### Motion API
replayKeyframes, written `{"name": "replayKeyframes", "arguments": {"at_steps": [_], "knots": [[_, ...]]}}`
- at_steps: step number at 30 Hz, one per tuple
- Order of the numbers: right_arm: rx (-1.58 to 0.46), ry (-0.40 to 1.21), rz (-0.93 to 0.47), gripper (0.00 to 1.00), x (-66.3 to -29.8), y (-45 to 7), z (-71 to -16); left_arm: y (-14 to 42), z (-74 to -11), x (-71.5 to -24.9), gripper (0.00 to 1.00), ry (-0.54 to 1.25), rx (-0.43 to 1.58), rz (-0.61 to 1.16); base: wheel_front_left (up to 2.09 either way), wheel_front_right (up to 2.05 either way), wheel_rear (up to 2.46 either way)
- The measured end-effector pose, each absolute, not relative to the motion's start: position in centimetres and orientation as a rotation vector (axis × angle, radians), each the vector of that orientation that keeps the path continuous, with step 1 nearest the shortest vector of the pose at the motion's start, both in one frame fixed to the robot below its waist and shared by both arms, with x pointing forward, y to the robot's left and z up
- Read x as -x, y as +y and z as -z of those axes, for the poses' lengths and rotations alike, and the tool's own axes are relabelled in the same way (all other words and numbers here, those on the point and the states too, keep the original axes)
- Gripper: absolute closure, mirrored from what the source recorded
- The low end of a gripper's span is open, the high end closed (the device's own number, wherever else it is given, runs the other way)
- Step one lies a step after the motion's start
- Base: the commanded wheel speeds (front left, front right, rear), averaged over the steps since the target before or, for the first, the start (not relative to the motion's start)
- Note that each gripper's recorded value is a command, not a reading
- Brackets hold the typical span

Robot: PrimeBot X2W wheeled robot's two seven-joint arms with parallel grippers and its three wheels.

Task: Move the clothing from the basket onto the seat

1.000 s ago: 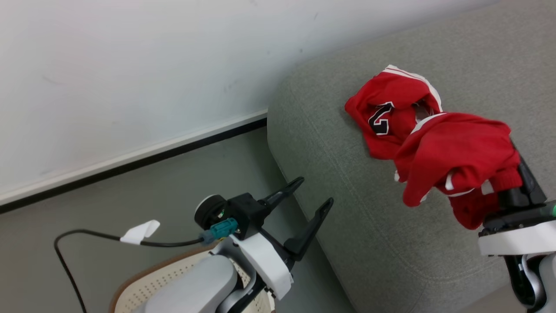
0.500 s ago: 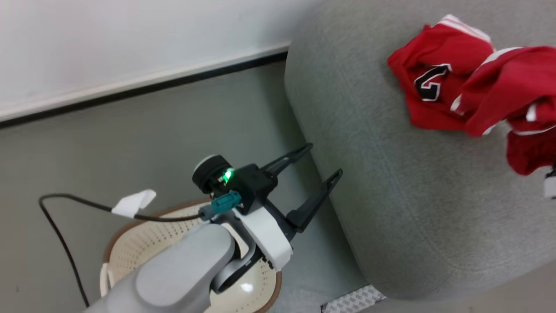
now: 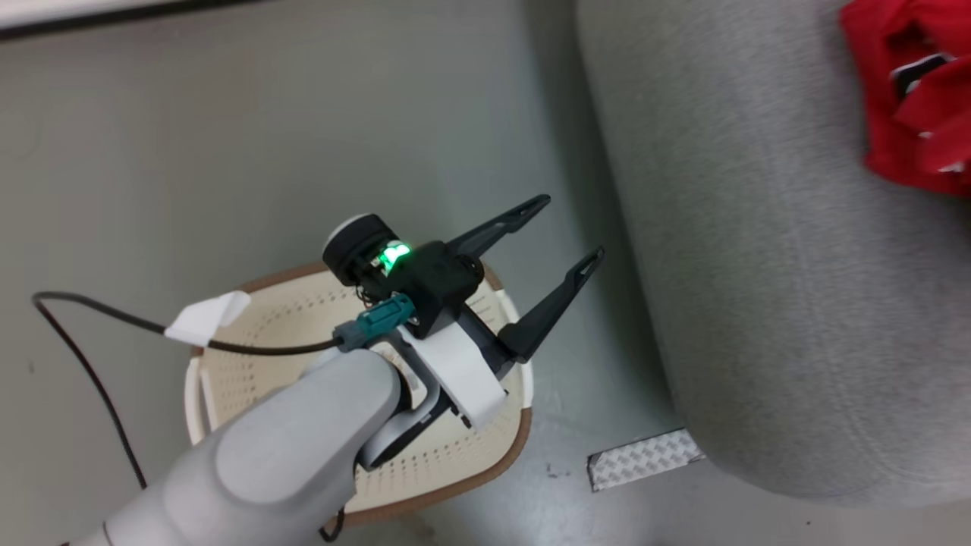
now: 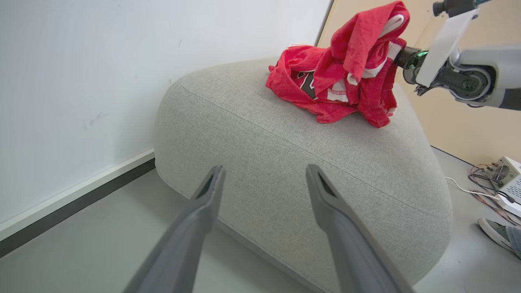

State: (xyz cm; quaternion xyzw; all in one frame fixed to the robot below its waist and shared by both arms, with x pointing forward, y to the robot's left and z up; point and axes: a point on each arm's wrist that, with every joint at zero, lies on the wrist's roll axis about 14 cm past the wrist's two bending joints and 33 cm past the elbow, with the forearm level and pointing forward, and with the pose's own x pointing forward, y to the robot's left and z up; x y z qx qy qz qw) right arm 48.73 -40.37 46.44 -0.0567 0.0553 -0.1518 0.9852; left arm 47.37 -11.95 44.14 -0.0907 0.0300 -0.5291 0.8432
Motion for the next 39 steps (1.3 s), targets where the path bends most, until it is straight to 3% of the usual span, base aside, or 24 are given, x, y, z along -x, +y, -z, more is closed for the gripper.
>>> {"name": "replayKeyframes", "arguments": {"at_steps": [12,21,24,39], "knots": [[0.201,0.543,0.271,1.0,-50.1,-42.4,-36.9,-8.7,-39.9,-49.3,0.0,0.13,0.184,1.029,0.0,0.0,0.0],[0.169,0.667,0.242,1.0,-49.5,-42.1,-37.6,-8.9,-41.9,-49.3,0.0,0.089,0.174,1.023,0.0,0.0,0.0],[0.169,0.662,0.24,0.0,-49.0,-42.2,-38.7,-8.9,-42.8,-49.0,0.0,0.076,0.17,1.023,0.0,0.0,0.0],[0.175,0.618,0.2,0.0,-43.6,-41.9,-44.9,-9.7,-49.0,-45.4,0.0,0.0,0.142,1.026,0.0,0.0,0.0]]}}
